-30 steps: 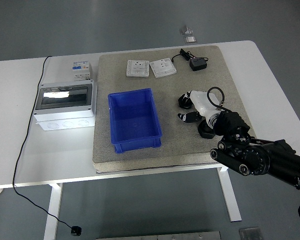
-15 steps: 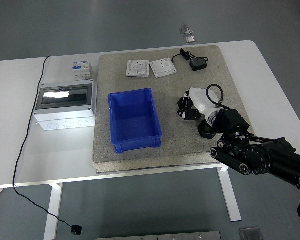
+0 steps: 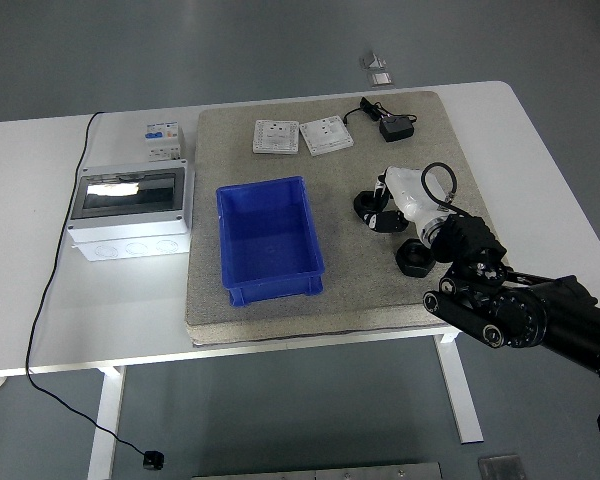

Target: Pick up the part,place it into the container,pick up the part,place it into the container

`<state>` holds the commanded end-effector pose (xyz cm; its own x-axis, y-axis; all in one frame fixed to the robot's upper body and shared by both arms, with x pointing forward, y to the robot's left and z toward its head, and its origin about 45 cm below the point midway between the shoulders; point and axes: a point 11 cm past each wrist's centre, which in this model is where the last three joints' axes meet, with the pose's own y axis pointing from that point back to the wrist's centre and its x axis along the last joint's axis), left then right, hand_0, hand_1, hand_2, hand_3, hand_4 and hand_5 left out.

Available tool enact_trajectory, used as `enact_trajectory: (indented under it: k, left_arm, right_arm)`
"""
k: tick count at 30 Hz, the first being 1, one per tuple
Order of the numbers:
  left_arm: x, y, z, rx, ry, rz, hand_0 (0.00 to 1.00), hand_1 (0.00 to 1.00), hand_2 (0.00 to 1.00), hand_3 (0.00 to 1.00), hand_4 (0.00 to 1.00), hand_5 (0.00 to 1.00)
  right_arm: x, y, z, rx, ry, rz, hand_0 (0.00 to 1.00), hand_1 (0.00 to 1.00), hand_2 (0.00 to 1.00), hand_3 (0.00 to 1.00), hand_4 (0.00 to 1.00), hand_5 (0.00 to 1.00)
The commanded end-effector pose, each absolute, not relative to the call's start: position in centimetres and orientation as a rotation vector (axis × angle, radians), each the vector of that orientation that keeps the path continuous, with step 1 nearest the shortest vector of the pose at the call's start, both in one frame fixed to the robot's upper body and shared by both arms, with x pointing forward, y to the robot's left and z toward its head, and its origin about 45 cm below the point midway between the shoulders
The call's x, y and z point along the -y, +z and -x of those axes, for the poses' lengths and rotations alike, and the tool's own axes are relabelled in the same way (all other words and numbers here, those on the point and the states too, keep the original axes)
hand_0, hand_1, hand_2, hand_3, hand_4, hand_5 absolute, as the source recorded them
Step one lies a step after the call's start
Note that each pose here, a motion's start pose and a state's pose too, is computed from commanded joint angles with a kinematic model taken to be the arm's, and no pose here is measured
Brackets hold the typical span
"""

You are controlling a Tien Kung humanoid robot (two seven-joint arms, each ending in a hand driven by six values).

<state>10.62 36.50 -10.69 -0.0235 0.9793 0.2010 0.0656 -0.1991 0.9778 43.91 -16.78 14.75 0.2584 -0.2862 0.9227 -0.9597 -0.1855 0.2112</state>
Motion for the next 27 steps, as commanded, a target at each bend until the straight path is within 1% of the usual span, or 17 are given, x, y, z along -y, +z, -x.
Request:
enact_trajectory:
  k: [1,2,7,8,13,14,19,20,27]
  left_arm:
    - [-36.5,-10.7,-10.6,-1.176,1.350,-1.390,0.670,0.679,0.708,0.643,0.661,0.669]
    - [-36.5,-10.7,-10.6,-1.176,1.350,-1.390,0.669,0.678,0.706,0.642,0.658,0.668]
    - [-36.5,-10.7,-10.8,-1.170,1.351,-1.391,0.669,0.678,0.706,0.642,0.658,0.668]
    - [-36.5,-10.7,-10.8,-1.169,1.352,-1.390,0.668,0.676,0.704,0.636,0.655,0.666]
    - [-36.6,-10.7,-10.8,-1.168,1.362,-1.385,0.668,0.676,0.704,0.636,0.655,0.666]
    - [-36.6,-10.7,-10.8,-1.167,1.363,-1.385,0.666,0.676,0.702,0.634,0.654,0.665]
    - [-36.6,-10.7,-10.8,-1.167,1.363,-1.386,0.666,0.676,0.702,0.634,0.654,0.665]
    - [-36.6,-10.7,-10.8,-1.168,1.363,-1.386,0.665,0.675,0.703,0.631,0.650,0.663]
    - [-36.6,-10.6,-10.8,-1.169,1.361,-1.388,0.665,0.675,0.703,0.631,0.648,0.663]
  right_arm:
    - [16.6,14.5,-43.8,1.157,0.959,-1.664,0.773,0.589,0.452,0.335,0.735,0.268]
    - [16.4,14.2,-43.7,1.144,0.949,-1.672,0.799,0.748,0.796,0.828,0.749,0.267]
    - [15.2,12.9,-43.4,1.057,0.927,-1.665,0.799,0.748,0.796,0.828,0.749,0.267]
    - [15.0,13.1,-43.4,1.062,0.940,-1.661,0.840,0.867,0.905,0.934,0.741,0.263]
    - [14.9,14.5,-43.8,1.129,0.998,-1.652,0.840,0.867,0.905,0.934,0.741,0.263]
    - [14.9,14.7,-43.8,1.139,1.005,-1.652,0.790,0.764,0.821,0.816,0.741,0.263]
    - [15.1,15.3,-43.9,1.173,1.012,-1.649,0.790,0.764,0.821,0.816,0.741,0.263]
    - [15.2,15.4,-44.0,1.178,1.011,-1.647,0.747,0.709,0.757,0.720,0.744,0.267]
    - [15.0,15.0,-44.0,1.152,1.002,-1.644,0.753,0.709,0.757,0.727,0.749,0.277]
